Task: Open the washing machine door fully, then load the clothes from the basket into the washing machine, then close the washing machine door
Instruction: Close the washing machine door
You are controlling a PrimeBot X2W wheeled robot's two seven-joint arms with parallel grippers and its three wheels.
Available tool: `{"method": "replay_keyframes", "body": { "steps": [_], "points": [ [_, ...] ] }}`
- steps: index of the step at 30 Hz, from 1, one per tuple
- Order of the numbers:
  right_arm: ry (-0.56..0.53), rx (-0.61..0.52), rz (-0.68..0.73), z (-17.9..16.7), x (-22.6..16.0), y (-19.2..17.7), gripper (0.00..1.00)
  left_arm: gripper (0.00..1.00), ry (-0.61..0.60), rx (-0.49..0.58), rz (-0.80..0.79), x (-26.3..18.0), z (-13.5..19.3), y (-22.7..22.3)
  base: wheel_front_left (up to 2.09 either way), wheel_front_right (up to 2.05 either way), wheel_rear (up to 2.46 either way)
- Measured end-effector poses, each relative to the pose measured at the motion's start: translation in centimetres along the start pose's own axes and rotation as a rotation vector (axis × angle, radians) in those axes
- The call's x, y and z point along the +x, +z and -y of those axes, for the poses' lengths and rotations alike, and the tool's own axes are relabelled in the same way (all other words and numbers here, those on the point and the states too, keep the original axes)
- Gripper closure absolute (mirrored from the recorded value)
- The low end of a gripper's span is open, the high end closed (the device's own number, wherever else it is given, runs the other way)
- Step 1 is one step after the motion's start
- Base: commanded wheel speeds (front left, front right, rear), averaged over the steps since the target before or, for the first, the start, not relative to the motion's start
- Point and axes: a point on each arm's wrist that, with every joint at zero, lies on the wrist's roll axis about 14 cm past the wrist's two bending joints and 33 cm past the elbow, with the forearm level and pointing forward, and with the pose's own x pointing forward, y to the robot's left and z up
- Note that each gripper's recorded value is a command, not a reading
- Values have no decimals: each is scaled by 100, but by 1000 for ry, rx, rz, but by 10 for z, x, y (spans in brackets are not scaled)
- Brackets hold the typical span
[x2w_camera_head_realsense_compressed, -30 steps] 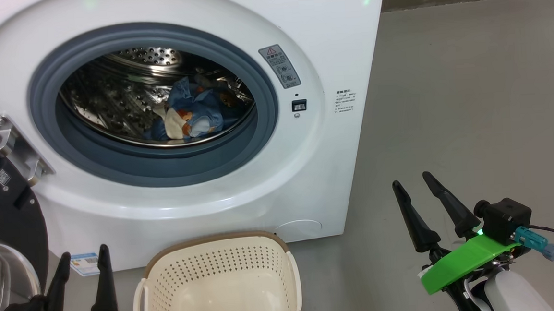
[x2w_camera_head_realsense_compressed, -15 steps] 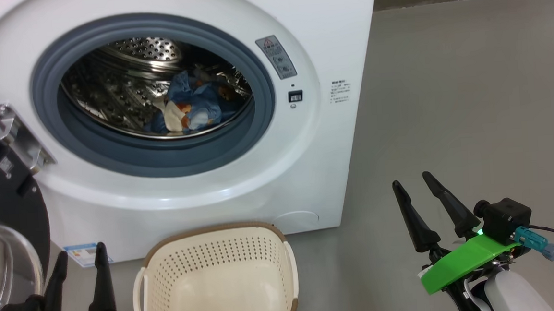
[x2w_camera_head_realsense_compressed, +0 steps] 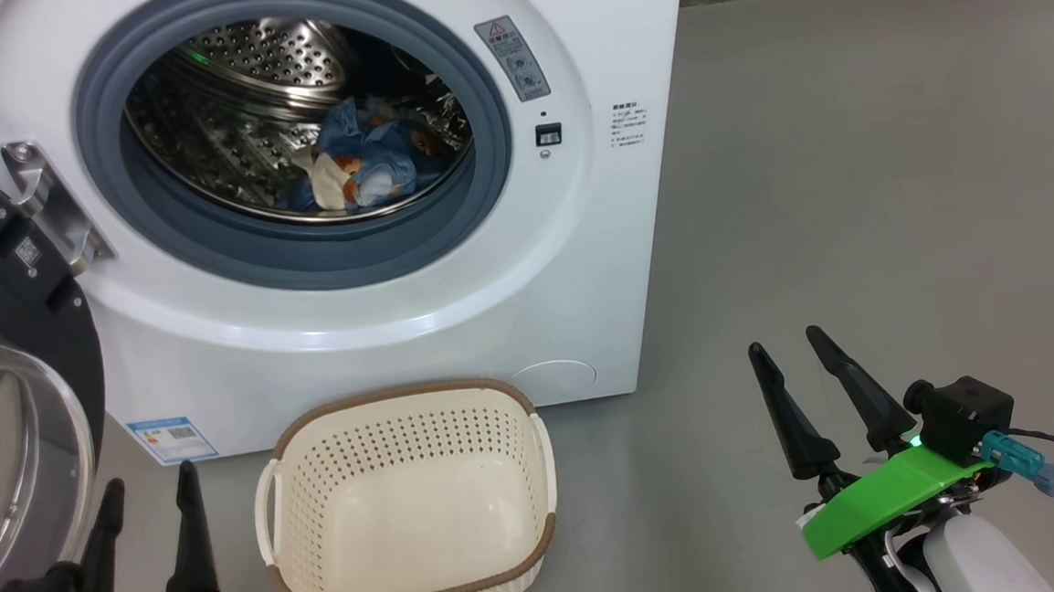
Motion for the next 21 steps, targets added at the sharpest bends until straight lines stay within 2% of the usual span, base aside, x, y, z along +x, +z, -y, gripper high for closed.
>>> {"method": "replay_keyframes", "body": {
  "steps": [21],
  "points": [
    [6,3,-4,-2,2,-2,0,0,3,-5,0,-2,-1,-1,0,0,0]
  ]
}}
